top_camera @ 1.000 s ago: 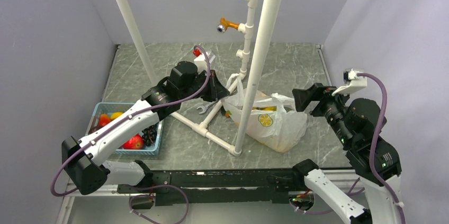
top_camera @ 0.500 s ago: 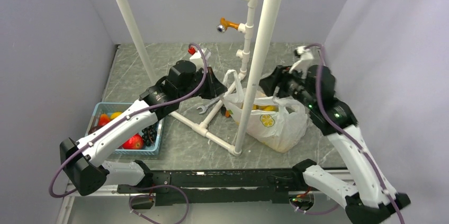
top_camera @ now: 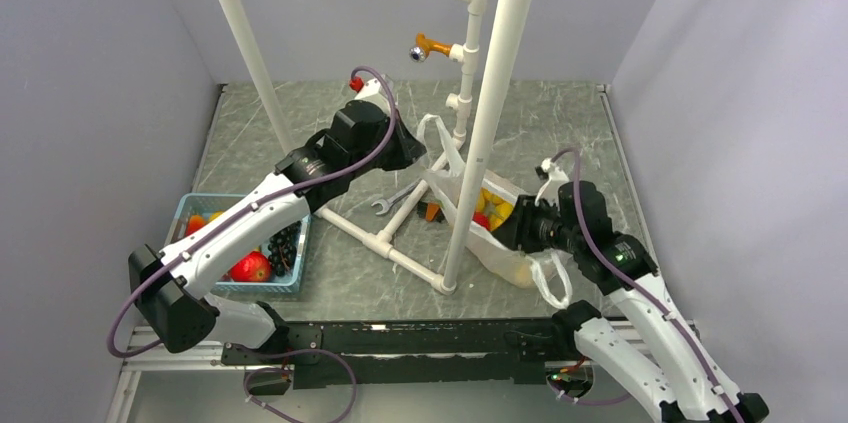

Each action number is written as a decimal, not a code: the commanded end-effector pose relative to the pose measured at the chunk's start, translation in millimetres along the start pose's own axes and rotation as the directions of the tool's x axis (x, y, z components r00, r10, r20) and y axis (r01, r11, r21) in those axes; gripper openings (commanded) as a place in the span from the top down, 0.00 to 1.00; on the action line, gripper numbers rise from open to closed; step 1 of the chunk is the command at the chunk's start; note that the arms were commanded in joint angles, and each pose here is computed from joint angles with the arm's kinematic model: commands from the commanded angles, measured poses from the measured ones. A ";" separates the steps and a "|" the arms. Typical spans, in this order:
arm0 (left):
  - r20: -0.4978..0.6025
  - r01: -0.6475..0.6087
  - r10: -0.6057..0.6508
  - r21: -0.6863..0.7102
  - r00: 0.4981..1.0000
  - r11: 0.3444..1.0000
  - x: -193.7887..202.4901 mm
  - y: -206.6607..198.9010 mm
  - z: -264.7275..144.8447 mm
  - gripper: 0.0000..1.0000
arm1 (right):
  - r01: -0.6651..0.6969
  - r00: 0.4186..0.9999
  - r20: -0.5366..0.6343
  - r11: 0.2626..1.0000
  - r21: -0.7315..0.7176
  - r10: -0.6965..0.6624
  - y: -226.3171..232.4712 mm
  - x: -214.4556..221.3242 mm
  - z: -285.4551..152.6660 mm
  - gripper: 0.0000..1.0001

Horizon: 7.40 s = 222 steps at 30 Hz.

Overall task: Take the fake fruits out of the plastic bag
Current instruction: Adjust the plastic bag at the center of the board, then take out the fake fruit from the plastic bag.

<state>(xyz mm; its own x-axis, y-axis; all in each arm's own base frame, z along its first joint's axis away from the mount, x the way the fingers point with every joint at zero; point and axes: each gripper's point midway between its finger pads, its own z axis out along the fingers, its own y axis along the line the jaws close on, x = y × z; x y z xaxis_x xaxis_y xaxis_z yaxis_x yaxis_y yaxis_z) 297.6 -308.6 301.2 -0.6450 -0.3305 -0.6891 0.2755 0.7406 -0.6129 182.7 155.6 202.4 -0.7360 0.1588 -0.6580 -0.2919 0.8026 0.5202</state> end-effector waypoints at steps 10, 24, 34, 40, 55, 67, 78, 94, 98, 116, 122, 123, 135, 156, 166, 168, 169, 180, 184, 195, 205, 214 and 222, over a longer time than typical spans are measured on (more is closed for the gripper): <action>0.092 -0.017 0.016 0.010 0.996 1.000 -32.3 -14.5 -7.9 1.00 | -0.159 0.928 -0.339 0.987 0.003 0.151 -19.7 108.4 9.6 0.62; -0.067 -0.129 0.136 0.097 0.988 0.987 26.6 9.8 -64.4 0.17 | -0.102 0.993 -0.083 0.981 -0.165 0.090 21.3 26.3 24.4 0.23; -0.254 -0.049 0.106 0.218 0.961 0.975 79.6 5.5 -74.6 0.05 | -0.103 0.992 -0.089 0.970 -0.218 0.086 32.0 20.9 52.1 0.26; -0.293 -0.071 0.113 0.150 0.949 0.986 110.8 2.6 -27.0 0.03 | -0.099 0.991 -0.110 0.969 -0.225 0.075 39.4 35.4 59.3 0.45; -0.346 -0.087 0.059 -0.063 0.936 0.994 164.8 72.5 6.5 0.74 | -0.189 0.978 0.153 0.901 0.391 0.139 -69.4 26.9 63.2 0.60; -0.377 -0.103 0.043 -0.142 0.925 0.984 192.0 108.7 0.4 0.85 | -0.063 0.973 0.232 0.934 0.352 -0.021 -72.1 -46.9 54.9 0.59; -0.351 -0.154 0.136 -0.023 0.926 0.988 163.1 77.0 -25.0 0.26 | 0.039 0.999 -0.028 0.999 -0.004 -0.039 -11.0 24.5 56.7 0.34; -0.222 -0.017 0.102 0.353 0.970 0.935 112.4 -12.7 -99.4 0.61 | 0.017 0.997 -0.075 0.999 -0.043 -0.020 -0.3 37.2 76.5 0.43; -0.224 0.024 0.067 0.381 0.972 0.924 117.6 -16.6 -92.8 0.48 | 0.007 0.998 -0.069 0.999 -0.054 -0.011 3.9 34.9 79.9 0.44; -0.208 -0.025 0.063 0.179 0.976 0.984 148.6 21.9 74.2 0.85 | -0.070 0.969 -0.214 0.969 0.238 0.123 -32.6 109.6 75.8 0.65; -0.206 -0.082 0.108 0.130 0.973 0.988 154.7 44.0 82.7 0.81 | -0.107 0.972 -0.177 0.963 0.249 0.154 -62.8 149.8 64.8 0.47; -0.208 -0.081 0.105 0.121 0.972 0.989 157.1 50.4 84.8 0.81 | -0.135 0.974 -0.145 0.961 0.241 0.173 -67.2 152.8 69.1 0.45; -0.326 -0.091 0.226 0.381 0.918 0.920 180.4 -0.9 59.3 0.72 | -0.204 0.978 -0.024 0.974 0.098 0.207 -27.5 110.0 77.9 0.38; -0.317 -0.376 0.426 0.207 0.848 0.903 208.5 7.2 111.0 0.25 | -0.311 0.939 0.244 0.904 0.293 0.244 -63.2 59.1 25.0 0.65; -0.342 -0.505 0.495 0.068 0.799 0.861 228.8 33.1 117.1 0.17 | -0.263 0.956 0.204 0.926 0.271 0.211 -60.6 66.9 33.1 0.65; -0.349 -0.507 0.492 0.055 0.798 0.860 231.8 36.9 119.3 0.18 | -0.256 0.959 0.195 0.926 0.276 0.206 -61.6 69.0 34.2 0.65; -0.353 -0.508 0.493 0.056 0.795 0.859 234.0 37.7 120.2 0.20 | -0.254 0.960 0.193 0.926 0.279 0.205 -62.3 69.9 34.5 0.64; -0.337 -0.489 0.492 0.098 0.803 0.867 231.4 26.4 116.3 0.63 | -0.239 0.964 0.185 0.930 0.278 0.192 -62.3 71.4 39.2 0.64; -0.313 -0.462 0.479 0.131 0.820 0.877 223.2 16.0 103.1 0.66 | -0.230 0.966 0.179 0.931 0.282 0.185 -63.3 72.9 42.2 0.64; -0.261 -0.354 0.401 0.209 0.878 0.912 196.9 -2.2 75.0 0.71 | -0.200 0.972 0.177 0.935 0.294 0.152 -64.4 70.5 46.7 0.64; -0.248 -0.049 0.169 0.427 0.954 0.903 162.9 -12.2 49.3 0.74 | -0.178 0.977 0.164 0.939 0.295 0.134 -63.1 71.1 52.4 0.64; -0.215 0.102 0.049 0.639 0.975 0.762 129.4 -29.0 -5.0 0.74 | -0.165 0.979 0.165 0.941 0.294 0.120 -61.4 68.2 56.0 0.64; -0.192 0.199 -0.086 0.717 0.978 0.668 103.2 -14.0 -42.3 0.75 | -0.155 0.982 0.150 0.942 0.296 0.115 -60.2 69.6 60.7 0.64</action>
<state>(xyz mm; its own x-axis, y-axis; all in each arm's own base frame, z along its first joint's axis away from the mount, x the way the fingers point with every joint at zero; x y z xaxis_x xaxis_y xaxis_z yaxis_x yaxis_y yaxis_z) 210.4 -345.0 210.2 -0.8094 -0.2095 -0.5486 0.5186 0.1832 -0.8351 180.6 146.0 84.3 -0.6794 0.3322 -0.6543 0.0471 0.9096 0.4128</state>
